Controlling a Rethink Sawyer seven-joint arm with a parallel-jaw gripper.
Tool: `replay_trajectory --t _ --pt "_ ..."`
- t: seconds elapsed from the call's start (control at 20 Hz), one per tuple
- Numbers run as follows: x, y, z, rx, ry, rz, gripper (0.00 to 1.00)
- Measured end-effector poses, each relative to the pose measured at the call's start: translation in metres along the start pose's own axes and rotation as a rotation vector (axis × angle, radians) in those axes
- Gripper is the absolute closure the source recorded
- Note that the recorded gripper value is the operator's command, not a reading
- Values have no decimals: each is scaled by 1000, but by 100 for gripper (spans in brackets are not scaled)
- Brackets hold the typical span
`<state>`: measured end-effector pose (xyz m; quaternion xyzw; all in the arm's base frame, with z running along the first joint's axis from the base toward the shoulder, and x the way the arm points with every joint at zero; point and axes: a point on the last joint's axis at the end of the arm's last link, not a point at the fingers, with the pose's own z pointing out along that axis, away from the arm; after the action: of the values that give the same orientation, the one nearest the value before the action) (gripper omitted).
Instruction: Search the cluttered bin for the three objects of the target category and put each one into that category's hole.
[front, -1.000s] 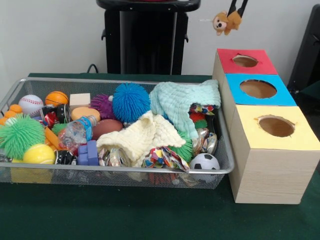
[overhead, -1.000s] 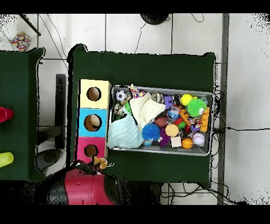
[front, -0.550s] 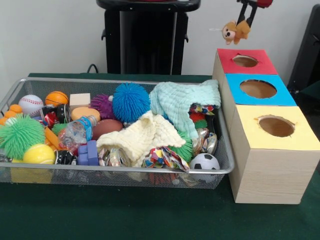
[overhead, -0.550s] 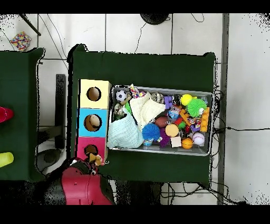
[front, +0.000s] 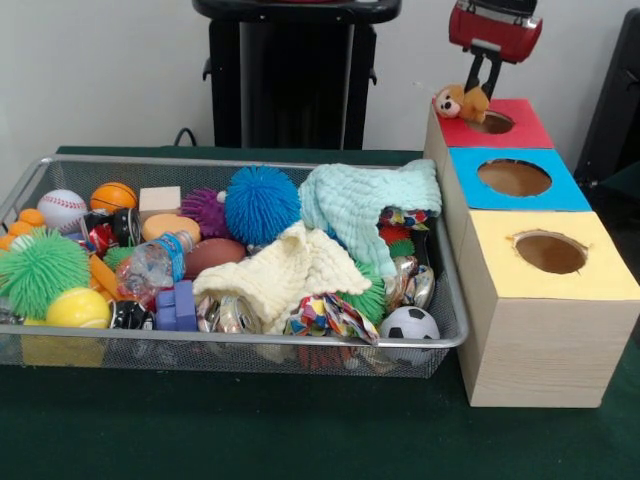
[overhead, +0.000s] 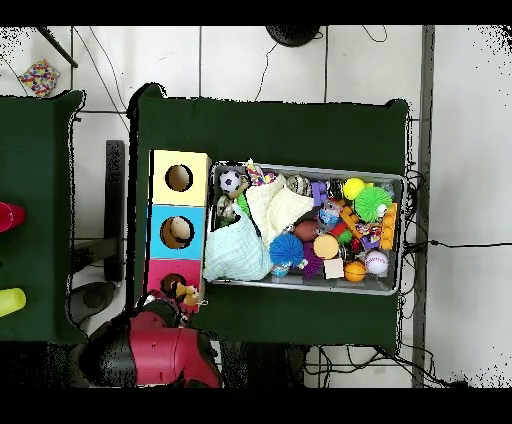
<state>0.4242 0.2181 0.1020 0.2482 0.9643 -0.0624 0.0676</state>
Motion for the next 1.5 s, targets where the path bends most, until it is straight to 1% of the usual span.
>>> replay_trajectory --t 0.15,0.35,0.8,1.5 --pt "3 7 1 -2 -1 1 100" --pt "5 9 -1 1 -3 -1 100" --pt "5 11 -2 -2 -2 20 100" --pt "13 21 -7 -4 13 51 100"
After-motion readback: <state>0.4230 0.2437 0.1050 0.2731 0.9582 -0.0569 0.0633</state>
